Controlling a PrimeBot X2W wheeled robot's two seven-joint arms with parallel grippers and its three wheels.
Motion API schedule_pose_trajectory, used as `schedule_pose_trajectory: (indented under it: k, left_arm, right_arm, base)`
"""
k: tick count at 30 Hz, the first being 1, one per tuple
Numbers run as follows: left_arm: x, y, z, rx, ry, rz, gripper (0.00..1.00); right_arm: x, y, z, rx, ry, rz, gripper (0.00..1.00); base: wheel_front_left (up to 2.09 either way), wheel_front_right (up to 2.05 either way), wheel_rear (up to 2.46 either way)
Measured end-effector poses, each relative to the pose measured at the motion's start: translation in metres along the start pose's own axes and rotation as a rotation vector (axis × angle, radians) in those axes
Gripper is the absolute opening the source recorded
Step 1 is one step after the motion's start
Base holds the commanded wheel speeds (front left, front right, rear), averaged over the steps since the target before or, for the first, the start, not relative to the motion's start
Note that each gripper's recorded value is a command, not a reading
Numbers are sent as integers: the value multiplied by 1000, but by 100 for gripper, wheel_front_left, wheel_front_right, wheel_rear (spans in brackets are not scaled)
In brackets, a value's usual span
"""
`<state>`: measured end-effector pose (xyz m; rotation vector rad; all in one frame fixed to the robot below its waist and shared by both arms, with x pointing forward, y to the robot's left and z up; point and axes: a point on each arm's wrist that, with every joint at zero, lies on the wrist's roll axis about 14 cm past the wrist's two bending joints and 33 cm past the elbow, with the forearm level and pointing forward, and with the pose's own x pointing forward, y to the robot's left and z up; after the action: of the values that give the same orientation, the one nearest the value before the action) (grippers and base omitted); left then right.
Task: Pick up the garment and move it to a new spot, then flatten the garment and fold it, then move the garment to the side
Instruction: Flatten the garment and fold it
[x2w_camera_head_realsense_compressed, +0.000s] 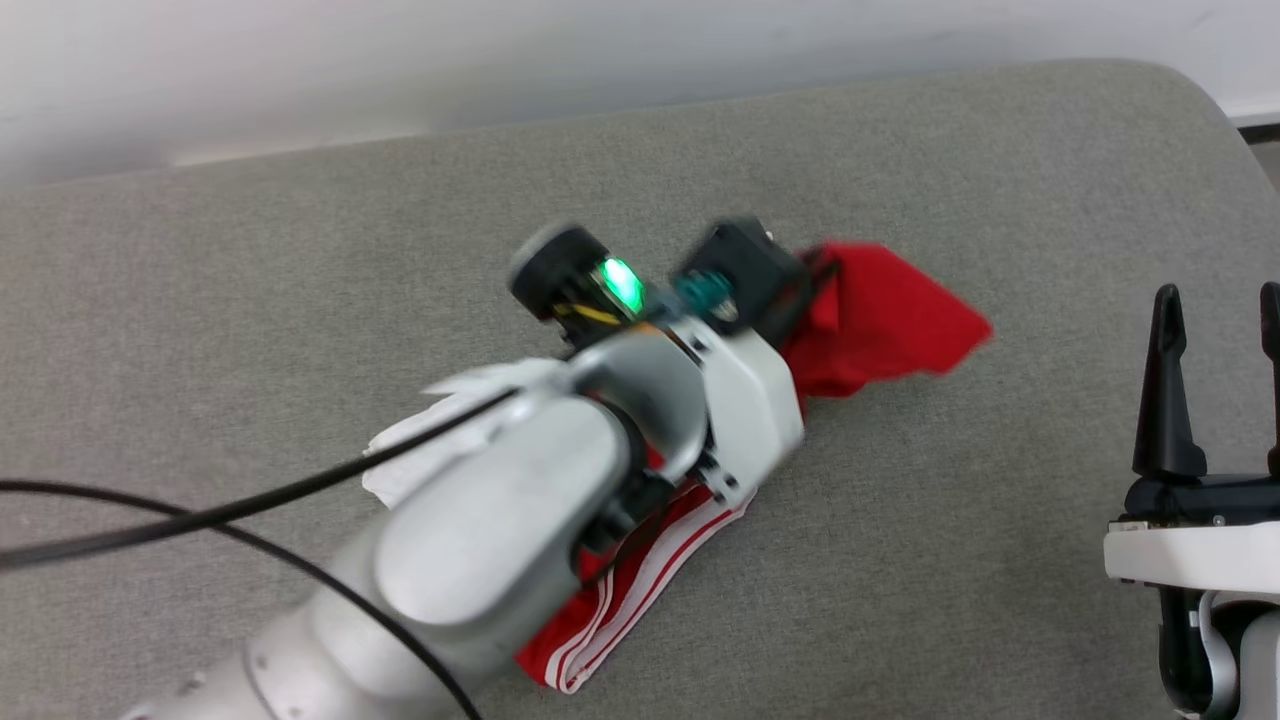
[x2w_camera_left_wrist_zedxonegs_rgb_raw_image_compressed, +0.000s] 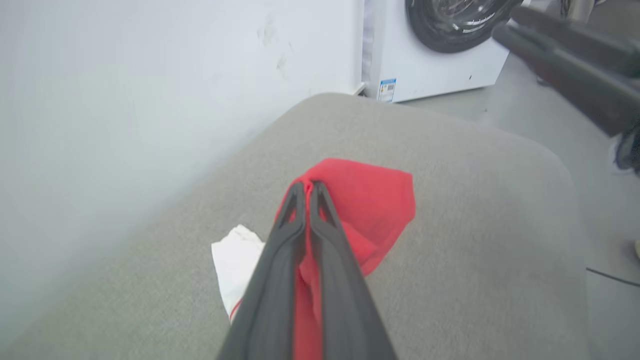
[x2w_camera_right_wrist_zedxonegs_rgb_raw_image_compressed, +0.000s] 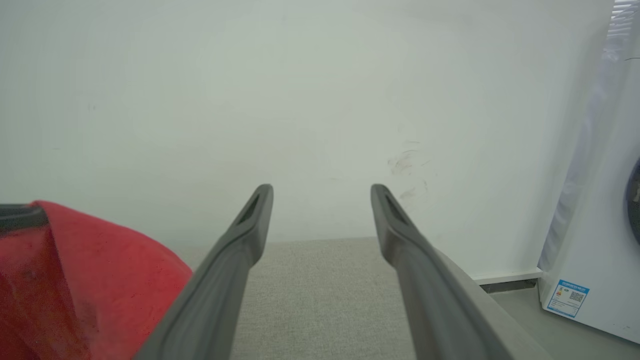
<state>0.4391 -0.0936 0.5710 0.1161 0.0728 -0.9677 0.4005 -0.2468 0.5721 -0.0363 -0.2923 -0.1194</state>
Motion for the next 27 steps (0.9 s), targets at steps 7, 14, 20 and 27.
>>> schedule_pose_trajectory:
  k: [7,14,20,27]
  left_arm:
    - [-24,91,66,48,-128,201,0]
    - [-23,203,60,80,-77,416,0]
    - [-6,263,38,46,-54,509,0]
    - [10,266,-47,-14,166,483,100]
  right_arm:
    - [3,7,-7,28,14,16,100]
    - [14,14,-26,63,47,26,100]
    - [16,10,-48,57,100,15,100]
    - [22,11,-55,52,110,20,100]
  base:
    - [0,0,0]
    - [0,0,0]
    - [0,0,0]
    - [0,0,0]
